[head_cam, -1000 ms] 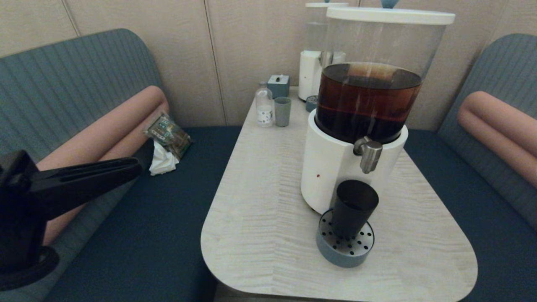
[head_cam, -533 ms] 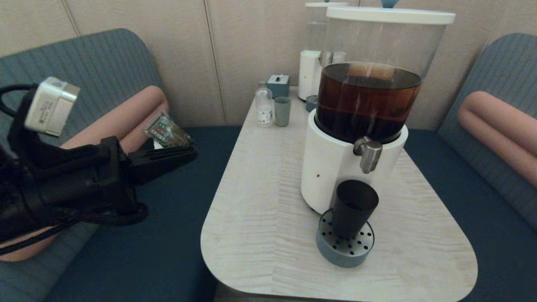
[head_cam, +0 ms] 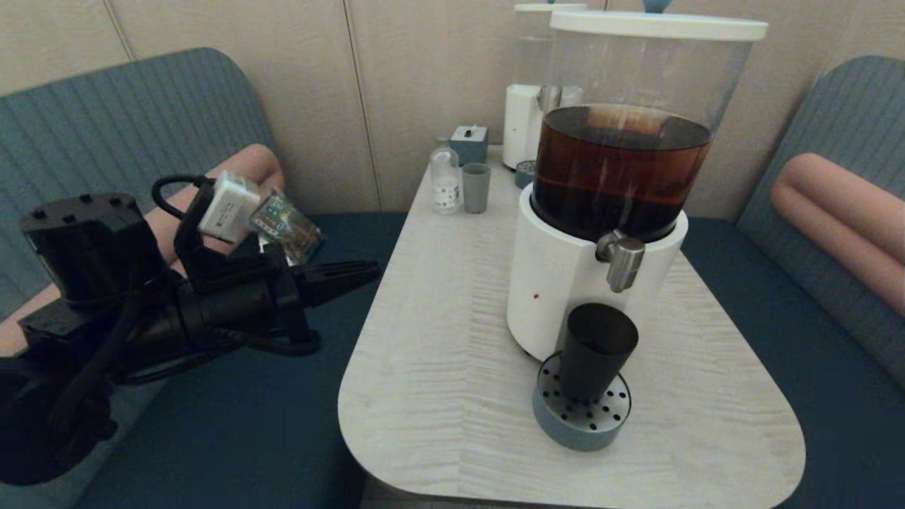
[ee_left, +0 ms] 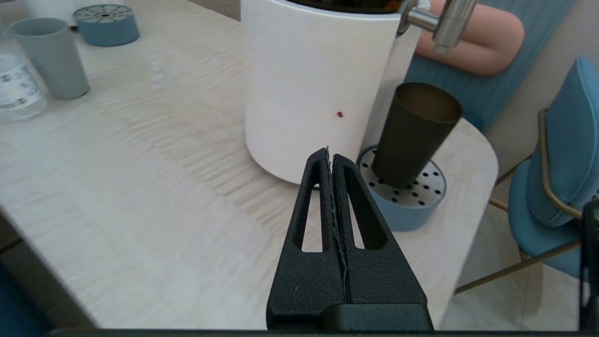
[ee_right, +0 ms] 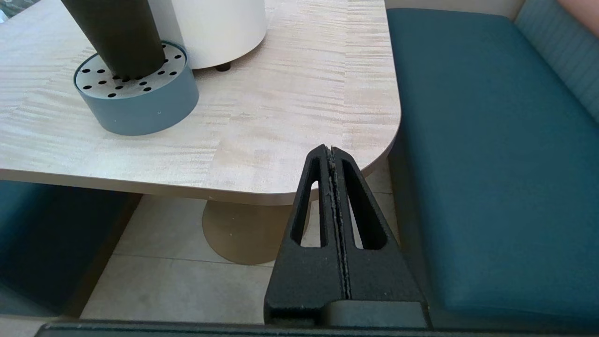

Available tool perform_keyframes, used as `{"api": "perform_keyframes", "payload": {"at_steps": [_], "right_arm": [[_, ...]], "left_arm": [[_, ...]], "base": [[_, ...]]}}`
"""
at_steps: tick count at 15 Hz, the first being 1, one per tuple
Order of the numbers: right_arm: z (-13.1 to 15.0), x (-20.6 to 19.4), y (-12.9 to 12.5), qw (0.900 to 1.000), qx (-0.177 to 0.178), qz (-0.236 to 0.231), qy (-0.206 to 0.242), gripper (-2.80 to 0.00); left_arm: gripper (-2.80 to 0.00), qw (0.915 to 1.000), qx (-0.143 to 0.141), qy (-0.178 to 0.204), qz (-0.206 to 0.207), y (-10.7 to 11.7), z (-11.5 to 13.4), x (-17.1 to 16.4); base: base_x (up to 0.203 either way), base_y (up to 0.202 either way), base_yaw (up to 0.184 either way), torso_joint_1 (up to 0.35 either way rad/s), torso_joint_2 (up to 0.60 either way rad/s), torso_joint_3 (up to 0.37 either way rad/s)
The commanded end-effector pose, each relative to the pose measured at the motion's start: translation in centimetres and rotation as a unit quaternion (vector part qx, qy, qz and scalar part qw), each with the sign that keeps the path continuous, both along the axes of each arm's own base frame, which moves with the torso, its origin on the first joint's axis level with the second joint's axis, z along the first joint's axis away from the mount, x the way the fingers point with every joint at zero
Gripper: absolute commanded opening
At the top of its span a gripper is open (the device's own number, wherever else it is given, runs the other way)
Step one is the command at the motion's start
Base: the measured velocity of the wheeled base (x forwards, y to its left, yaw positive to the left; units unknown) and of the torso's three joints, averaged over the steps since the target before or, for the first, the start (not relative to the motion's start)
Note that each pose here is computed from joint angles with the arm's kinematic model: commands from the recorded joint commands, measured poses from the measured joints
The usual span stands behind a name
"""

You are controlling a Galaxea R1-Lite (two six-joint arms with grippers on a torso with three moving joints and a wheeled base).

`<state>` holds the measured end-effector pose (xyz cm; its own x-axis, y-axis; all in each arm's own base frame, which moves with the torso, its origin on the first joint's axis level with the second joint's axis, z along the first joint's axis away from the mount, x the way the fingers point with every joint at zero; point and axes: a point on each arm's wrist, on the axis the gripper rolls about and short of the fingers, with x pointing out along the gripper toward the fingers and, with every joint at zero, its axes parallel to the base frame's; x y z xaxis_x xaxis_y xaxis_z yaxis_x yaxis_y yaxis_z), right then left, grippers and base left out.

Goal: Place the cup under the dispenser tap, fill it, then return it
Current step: Place the cup next to the water dispenser

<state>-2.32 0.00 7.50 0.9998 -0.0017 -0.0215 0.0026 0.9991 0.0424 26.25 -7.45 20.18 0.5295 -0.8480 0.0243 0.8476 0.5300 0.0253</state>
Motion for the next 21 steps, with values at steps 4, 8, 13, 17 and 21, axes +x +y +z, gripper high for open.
{"api": "perform_keyframes", "payload": {"at_steps": [4,8,13,17,21], "right_arm": [[0.0,0.0,0.0,1.0,0.0,0.0,0.001,-2.8],[0.0,0.0,0.0,1.0,0.0,0.0,0.001,-2.8],[0.0,0.0,0.0,1.0,0.0,0.0,0.001,-2.8],[0.0,0.0,0.0,1.0,0.0,0.0,0.001,-2.8],[0.0,0.0,0.0,1.0,0.0,0.0,0.001,-2.8]], "left_arm": [[-2.8,0.9997,0.014,-0.002,-0.018,-2.3,-4.5,4.4],[0.0,0.9998,0.013,0.003,-0.017,-2.8,-4.9,5.1],[0.0,0.9976,0.017,0.011,-0.066,-6.4,-6.3,5.3],[0.0,0.9947,0.02,0.018,-0.099,-9.8,-7.2,4.9],[0.0,0.9936,0.023,0.022,-0.109,-11.0,-7.9,5.1]], "base": [[0.0,0.0,0.0,0.0,0.0,0.0],[0.0,0.0,0.0,0.0,0.0,0.0],[0.0,0.0,0.0,0.0,0.0,0.0],[0.0,0.0,0.0,0.0,0.0,0.0],[0.0,0.0,0.0,0.0,0.0,0.0]]}}
